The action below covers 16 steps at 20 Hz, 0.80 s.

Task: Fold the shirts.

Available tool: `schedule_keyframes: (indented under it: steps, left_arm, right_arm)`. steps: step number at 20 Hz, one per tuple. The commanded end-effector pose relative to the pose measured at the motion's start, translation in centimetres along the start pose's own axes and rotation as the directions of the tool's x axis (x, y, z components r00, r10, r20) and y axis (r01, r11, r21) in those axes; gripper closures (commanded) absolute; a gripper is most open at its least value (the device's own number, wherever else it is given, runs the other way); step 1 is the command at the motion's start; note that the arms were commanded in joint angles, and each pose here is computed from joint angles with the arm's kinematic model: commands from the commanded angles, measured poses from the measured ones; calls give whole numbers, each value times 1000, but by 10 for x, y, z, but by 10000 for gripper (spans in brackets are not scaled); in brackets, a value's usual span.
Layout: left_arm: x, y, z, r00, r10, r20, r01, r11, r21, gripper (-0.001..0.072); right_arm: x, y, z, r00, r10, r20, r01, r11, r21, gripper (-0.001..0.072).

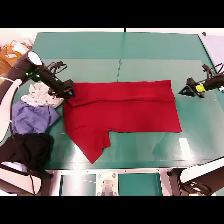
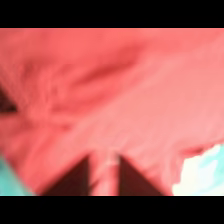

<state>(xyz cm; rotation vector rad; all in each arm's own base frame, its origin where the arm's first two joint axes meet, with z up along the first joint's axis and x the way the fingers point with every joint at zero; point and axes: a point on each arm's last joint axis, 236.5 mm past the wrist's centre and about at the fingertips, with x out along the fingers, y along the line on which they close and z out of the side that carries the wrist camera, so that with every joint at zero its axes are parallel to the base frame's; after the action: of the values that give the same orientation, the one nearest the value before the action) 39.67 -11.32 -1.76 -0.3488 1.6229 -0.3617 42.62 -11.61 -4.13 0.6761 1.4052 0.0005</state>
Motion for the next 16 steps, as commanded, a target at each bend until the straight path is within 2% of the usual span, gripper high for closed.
schedule_keyframes:
  steps: [1, 6, 8, 9, 10, 11, 12, 13, 16]
  left_arm:
    - [-20, 8, -37, 992, 62, -114, -61, 998, 13, 685]
    - [-37, 2, -97, 995, 76, 61, -77, 997, 7, 686]
    - [-27, 3, -136, 986, 73, 151, -65, 996, -54, 686]
    - [-18, 4, -156, 980, 72, 187, -59, 995, -78, 685]
    - [-6, 5, -175, 979, 69, 190, -52, 994, -97, 679]
    - [8, 7, -194, 982, 67, 175, -46, 992, -119, 385]
    - [23, 8, -209, 986, 62, 156, -38, 987, -154, 107]
    - [40, 6, -220, 989, 46, 138, -22, 985, -170, 85]
    - [86, -15, -237, 990, -62, 126, 86, 978, -189, 85]
  right_arm:
    - [-44, -32, -34, 977, -215, -10, 215, 972, 92, 700]
    - [-52, -41, -133, 974, -222, 44, 206, 949, 238, 701]
    - [-28, -44, -183, 977, -212, 30, 194, 934, 300, 698]
    - [-13, -43, -203, 982, -189, 18, 174, 933, 315, 662]
    - [1, -41, -220, 987, -163, -5, 155, 930, 334, 532]
    - [15, -40, -234, 991, -133, -23, 133, 925, 357, 372]
    - [28, -38, -242, 994, -103, -30, 107, 918, 383, 269]
    - [38, -35, -245, 997, -75, -21, 77, 913, 400, 268]
    - [57, -23, -235, 998, 6, 61, -33, 892, 450, 267]
